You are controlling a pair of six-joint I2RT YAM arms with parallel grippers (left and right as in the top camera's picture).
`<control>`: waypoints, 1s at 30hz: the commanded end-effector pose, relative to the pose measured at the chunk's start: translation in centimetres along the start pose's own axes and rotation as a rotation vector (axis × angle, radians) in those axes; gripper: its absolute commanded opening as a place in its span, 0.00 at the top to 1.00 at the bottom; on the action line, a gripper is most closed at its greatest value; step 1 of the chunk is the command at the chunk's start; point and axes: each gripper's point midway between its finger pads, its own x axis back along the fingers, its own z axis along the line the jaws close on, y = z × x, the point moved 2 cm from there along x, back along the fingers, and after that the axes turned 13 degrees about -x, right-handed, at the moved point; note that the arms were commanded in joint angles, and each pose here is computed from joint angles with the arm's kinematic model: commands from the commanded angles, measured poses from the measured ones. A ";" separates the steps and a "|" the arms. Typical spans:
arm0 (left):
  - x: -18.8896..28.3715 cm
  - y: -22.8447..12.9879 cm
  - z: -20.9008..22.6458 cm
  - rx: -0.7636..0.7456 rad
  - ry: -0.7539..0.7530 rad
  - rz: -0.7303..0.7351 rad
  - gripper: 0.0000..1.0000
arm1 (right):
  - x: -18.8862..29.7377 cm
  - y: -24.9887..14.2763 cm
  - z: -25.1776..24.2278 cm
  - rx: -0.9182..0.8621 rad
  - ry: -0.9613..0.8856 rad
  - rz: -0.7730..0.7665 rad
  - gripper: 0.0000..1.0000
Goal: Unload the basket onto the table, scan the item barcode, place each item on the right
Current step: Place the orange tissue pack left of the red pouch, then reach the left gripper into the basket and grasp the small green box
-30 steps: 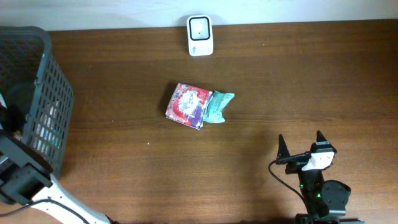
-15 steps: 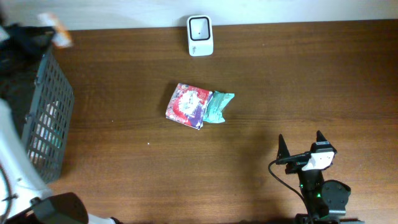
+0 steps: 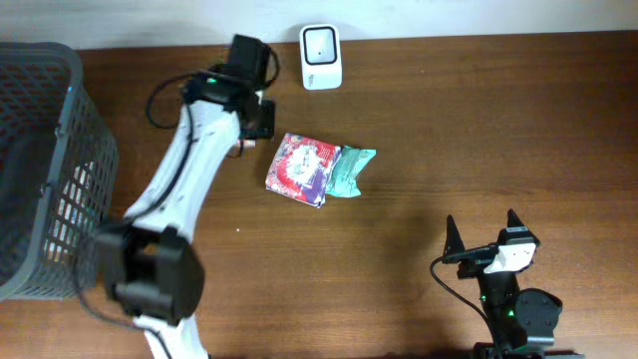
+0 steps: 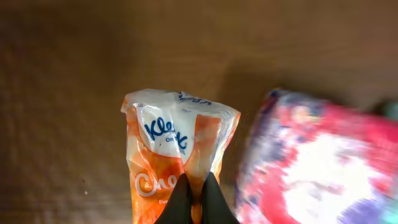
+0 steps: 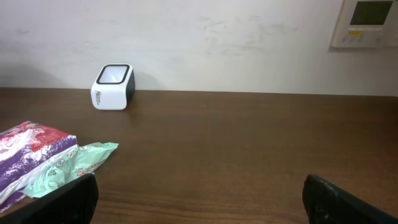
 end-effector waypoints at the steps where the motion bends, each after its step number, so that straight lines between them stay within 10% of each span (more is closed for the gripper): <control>1: -4.7 -1.6 -0.6 -0.031 0.019 0.117 1.00 | 0.0 -0.3 0.0 -0.005 0.000 0.004 0.01; 4: -7.6 -2.8 -2.8 -0.038 -0.086 0.185 0.98 | 0.0 -0.3 0.0 -0.005 0.000 0.004 0.01; 5: -7.9 -3.0 -3.0 -0.038 -0.094 0.191 0.87 | 0.0 -0.3 0.0 -0.005 0.000 0.004 0.01; 6: -7.9 -2.9 -3.0 -0.039 -0.094 0.191 0.54 | 0.0 -0.3 0.0 -0.005 0.000 0.004 0.01; 8: -7.8 -2.8 -2.9 -0.049 -0.091 0.187 0.33 | 0.0 -0.3 0.0 -0.005 0.000 0.004 0.01; 14: 1.1 0.7 3.9 0.042 -0.064 0.141 0.36 | 0.0 -0.3 0.0 -0.005 0.000 0.004 0.01; 20: 17.1 2.3 13.7 0.238 -0.003 -0.199 0.25 | 0.0 -0.3 0.0 -0.005 0.000 0.004 0.01; 24: 24.7 -3.4 23.1 0.445 0.178 -0.341 0.23 | 0.0 -0.3 0.0 -0.005 0.000 0.004 0.01; 30: 22.1 -14.4 34.2 0.778 0.312 -0.143 0.18 | 0.0 -0.3 0.0 -0.005 0.000 0.004 0.01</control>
